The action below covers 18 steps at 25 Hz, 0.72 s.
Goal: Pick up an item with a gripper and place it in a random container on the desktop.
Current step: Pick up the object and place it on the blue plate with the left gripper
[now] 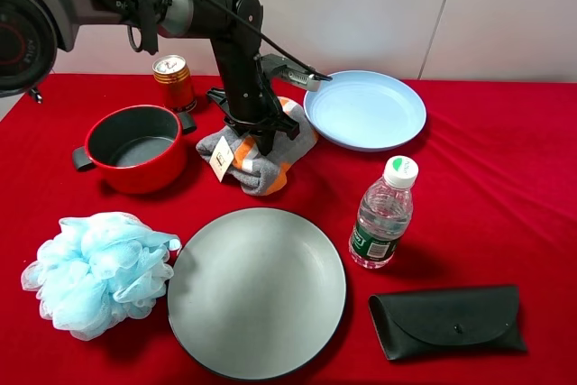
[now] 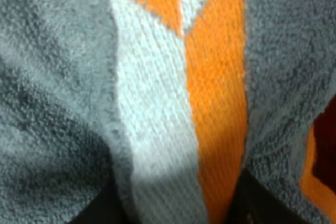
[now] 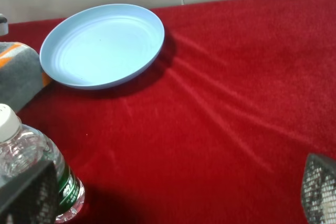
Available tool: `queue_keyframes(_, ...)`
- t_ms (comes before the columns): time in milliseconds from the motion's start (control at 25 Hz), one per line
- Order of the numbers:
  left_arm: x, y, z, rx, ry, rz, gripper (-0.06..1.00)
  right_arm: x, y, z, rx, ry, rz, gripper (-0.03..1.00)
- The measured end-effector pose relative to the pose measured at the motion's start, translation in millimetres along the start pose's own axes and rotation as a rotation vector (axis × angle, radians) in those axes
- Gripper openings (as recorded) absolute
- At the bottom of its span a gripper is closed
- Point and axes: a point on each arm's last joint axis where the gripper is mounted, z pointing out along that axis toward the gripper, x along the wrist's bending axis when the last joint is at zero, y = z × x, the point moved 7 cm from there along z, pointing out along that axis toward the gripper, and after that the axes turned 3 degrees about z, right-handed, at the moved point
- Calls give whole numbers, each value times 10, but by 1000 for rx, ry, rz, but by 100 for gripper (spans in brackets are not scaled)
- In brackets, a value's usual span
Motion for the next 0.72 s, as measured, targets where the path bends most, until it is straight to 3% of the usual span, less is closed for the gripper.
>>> queue_keyframes(560,122,157,-508,43,54,16,30,0,0,0,0,0,0,69)
queue_keyframes(720,159,318,-706,-34,74,15,30,0,0,0,0,0,0,69)
